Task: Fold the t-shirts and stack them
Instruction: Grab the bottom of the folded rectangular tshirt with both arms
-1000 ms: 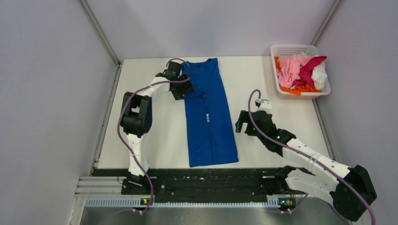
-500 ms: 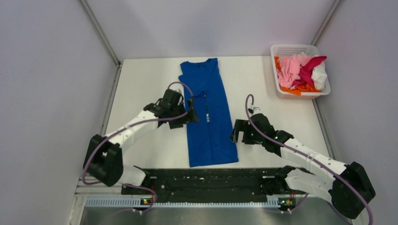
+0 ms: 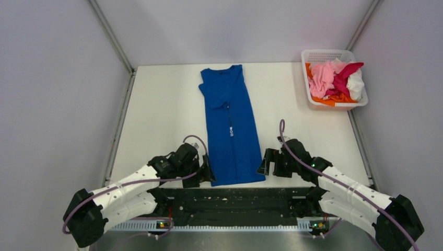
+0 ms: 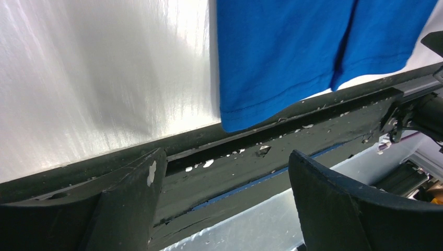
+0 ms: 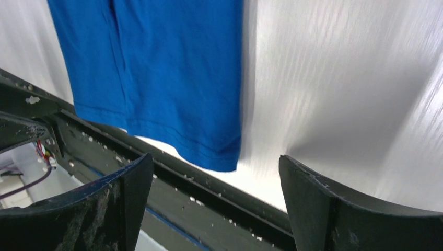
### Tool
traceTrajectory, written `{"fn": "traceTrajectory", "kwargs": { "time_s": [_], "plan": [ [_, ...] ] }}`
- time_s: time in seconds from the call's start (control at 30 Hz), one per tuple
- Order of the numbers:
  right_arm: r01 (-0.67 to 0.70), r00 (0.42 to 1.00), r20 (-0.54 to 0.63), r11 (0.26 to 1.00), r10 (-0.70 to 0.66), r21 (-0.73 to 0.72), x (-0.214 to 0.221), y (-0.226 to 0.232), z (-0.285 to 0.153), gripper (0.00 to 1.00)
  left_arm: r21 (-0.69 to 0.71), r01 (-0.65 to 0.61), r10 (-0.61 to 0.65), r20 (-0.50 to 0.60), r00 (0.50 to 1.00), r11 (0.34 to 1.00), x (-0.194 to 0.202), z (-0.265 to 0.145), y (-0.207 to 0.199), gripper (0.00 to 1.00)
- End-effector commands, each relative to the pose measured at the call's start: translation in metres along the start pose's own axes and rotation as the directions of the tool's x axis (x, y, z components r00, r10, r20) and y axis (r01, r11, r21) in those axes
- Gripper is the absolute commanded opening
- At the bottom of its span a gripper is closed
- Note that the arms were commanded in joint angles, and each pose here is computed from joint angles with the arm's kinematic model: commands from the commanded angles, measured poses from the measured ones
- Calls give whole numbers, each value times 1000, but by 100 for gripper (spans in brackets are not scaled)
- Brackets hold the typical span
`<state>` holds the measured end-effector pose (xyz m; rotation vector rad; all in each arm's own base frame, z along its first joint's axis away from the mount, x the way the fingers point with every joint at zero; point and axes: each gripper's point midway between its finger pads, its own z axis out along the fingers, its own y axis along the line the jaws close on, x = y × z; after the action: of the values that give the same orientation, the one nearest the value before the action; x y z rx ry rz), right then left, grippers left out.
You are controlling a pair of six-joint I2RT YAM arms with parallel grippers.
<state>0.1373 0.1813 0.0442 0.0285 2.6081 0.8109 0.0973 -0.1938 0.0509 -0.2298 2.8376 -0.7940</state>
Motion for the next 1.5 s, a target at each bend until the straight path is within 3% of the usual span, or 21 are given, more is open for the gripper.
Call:
{"fn": "traceTrajectory", "kwargs": {
  "time_s": [0.0, 0.17, 0.33, 0.63, 0.7, 0.77, 0.9, 1.13, 1.3, 1.47],
  "plan": [
    [-53, 999, -6, 997, 53, -60, 2, 9, 1, 87, 39, 42, -41, -14, 999, 998, 2, 10, -12, 88],
    [-71, 998, -8, 994, 70, -78, 3, 11, 7, 75, 54, 33, -34, 13, 999, 998, -8, 21, -22, 79],
    [-80, 997, 12, 992, 82, -97, 2, 9, 18, 54, -16, 38, -38, -5, 999, 999, -5, 38, -6, 61],
    [-102, 995, -26, 991, 100, -82, 11, 3, 26, 21, -97, 16, -14, 20, 1000, 995, -15, 52, 6, 39],
    [-103, 995, -24, 990, 101, -99, 10, 6, 25, 12, -105, 12, -11, 6, 1000, 994, -14, 55, 6, 25],
    [-102, 995, -24, 989, 100, -103, 10, 7, 24, 0, -128, 15, -17, -15, 1000, 992, -11, 57, 10, 3],
    [-107, 994, -38, 988, 104, -114, 14, 8, 23, 0, -118, 27, -32, -36, 999, 993, -3, 52, 12, 0],
    [-112, 993, -47, 968, 104, -224, 16, 38, 10, 0, 53, 3, -3, -12, 1000, 999, 1, 27, -14, 0],
    [-81, 995, 26, 961, 92, -263, -11, 59, 6, 0, 74, -18, 14, 60, 998, 997, -18, 21, -30, 0],
    [-20, 993, 111, 980, 43, -197, -50, 71, 17, 0, 45, -47, 39, 162, 986, 998, -59, 15, -54, 0]
  ]
}}
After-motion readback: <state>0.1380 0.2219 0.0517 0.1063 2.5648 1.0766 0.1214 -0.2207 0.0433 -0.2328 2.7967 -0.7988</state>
